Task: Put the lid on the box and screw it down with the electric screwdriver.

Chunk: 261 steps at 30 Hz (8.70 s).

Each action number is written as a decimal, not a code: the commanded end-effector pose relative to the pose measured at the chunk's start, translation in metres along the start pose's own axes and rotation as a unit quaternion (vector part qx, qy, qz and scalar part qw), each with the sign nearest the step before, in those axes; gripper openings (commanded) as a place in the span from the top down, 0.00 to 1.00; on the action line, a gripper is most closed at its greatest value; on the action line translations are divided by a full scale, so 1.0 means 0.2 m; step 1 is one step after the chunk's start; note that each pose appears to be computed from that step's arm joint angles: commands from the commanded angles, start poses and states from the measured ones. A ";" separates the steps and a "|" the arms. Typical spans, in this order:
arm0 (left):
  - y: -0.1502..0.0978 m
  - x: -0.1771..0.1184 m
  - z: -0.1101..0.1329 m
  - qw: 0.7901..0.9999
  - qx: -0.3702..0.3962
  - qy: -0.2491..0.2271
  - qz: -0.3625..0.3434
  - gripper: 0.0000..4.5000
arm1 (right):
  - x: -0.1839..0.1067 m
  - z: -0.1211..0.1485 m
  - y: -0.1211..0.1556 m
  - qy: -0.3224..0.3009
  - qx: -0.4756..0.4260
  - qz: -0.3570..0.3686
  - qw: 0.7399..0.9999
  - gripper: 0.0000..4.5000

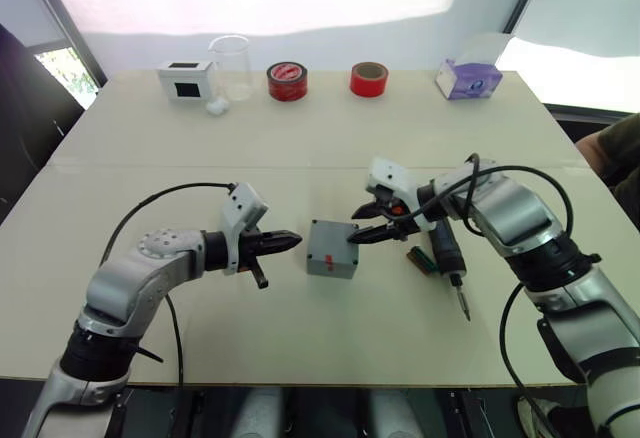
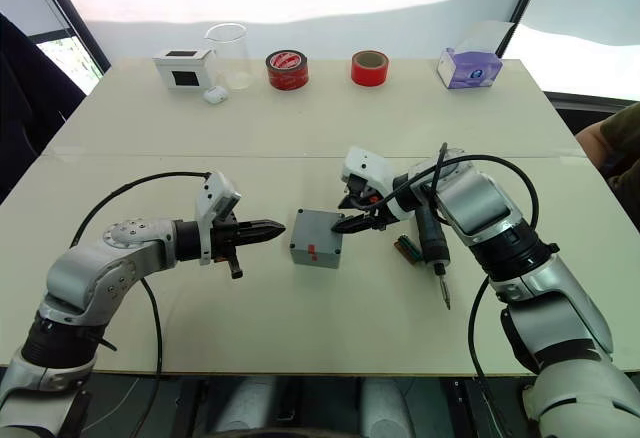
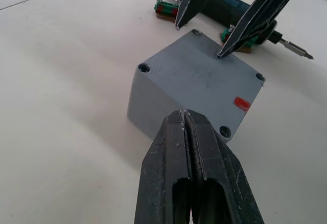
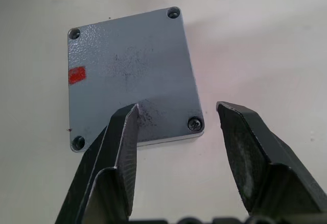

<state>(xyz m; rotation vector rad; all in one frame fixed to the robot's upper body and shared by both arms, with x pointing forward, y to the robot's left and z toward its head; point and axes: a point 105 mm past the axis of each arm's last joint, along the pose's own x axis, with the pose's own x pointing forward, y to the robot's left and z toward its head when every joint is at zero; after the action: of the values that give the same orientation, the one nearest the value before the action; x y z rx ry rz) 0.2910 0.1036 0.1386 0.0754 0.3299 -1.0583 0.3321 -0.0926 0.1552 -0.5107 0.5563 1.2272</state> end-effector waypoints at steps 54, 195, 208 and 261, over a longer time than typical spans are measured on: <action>-0.19 -0.02 0.24 0.985 0.129 -0.016 -0.111 1.00 | -0.41 -0.68 -0.08 0.238 0.363 -0.223 0.873 0.24; 0.02 0.18 0.25 0.990 -0.004 -0.099 -0.100 1.00 | -0.72 0.13 -0.19 -0.268 0.253 -0.366 0.855 0.61; -0.22 0.06 0.22 0.969 0.143 0.010 -0.203 1.00 | -0.81 -0.67 -0.13 0.013 0.506 -0.356 0.786 0.61; -0.13 0.16 0.22 0.980 0.127 -0.013 -0.153 1.00 | -0.99 -0.59 -0.25 0.035 0.361 -0.477 0.801 0.01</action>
<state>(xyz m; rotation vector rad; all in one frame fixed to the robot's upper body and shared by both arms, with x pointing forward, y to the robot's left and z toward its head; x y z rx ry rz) 0.2904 0.0513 0.1594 0.2335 0.2361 -1.4114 0.3027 -0.3339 0.1521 -0.0666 0.8463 -0.0741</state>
